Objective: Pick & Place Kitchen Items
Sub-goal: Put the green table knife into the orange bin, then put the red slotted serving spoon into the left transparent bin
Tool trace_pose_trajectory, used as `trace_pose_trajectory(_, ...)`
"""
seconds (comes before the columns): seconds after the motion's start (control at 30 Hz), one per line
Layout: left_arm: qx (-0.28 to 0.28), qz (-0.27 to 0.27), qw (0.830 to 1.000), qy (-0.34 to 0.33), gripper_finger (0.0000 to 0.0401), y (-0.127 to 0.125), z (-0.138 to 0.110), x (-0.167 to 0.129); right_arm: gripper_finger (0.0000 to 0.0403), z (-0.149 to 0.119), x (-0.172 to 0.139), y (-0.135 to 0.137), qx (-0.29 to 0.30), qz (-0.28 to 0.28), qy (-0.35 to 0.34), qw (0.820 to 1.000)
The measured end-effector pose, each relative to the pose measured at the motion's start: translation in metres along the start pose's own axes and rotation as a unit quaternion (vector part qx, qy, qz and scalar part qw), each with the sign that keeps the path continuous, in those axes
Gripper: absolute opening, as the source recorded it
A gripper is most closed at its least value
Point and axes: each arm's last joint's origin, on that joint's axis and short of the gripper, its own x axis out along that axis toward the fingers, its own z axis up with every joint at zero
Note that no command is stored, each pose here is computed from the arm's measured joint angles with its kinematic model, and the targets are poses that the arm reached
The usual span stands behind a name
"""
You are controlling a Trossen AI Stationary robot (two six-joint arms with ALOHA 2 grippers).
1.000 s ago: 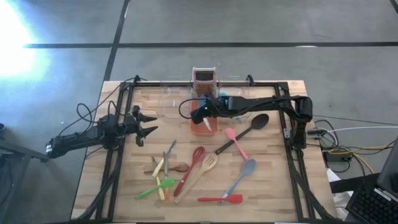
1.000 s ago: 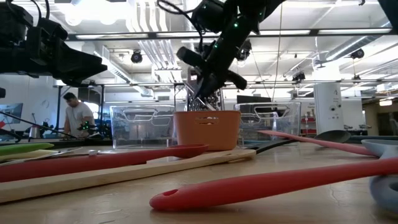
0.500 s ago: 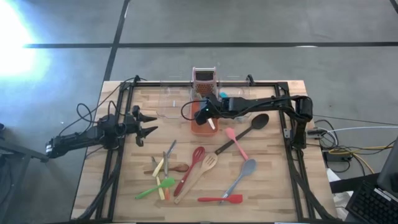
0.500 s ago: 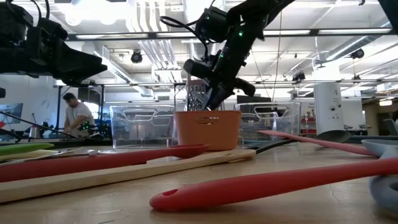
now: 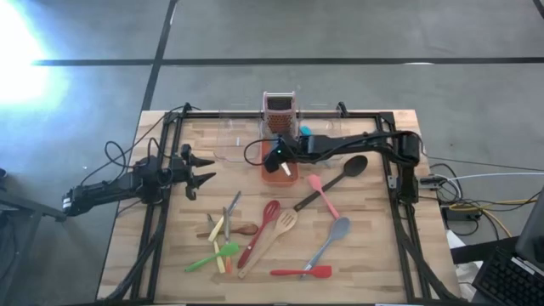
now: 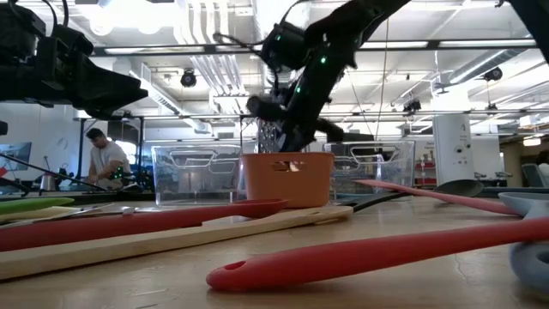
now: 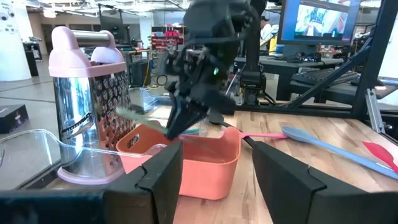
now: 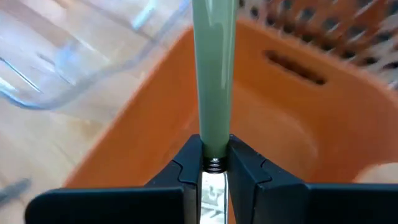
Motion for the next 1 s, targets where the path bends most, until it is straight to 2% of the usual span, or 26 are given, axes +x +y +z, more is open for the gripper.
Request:
trace_pose_trajectory(0.27,0.0,0.0,1.0,0.001,0.0197,0.0,0.0,0.0,0.0033,-0.009,0.021,0.004,-0.029,-0.021,0.043,0.998)
trace_pose_trajectory(0.67,0.0,0.0,1.0,0.001,0.0197,0.0,0.0,0.0,0.0034,-0.008,0.022,0.002,-0.028,-0.022,0.046,0.998)
trace_pose_trajectory(1.0,0.0,0.0,1.0,0.001,0.0197,0.0,0.0,0.0,0.011,-0.007,0.022,0.001,-0.028,-0.023,0.045,0.998)
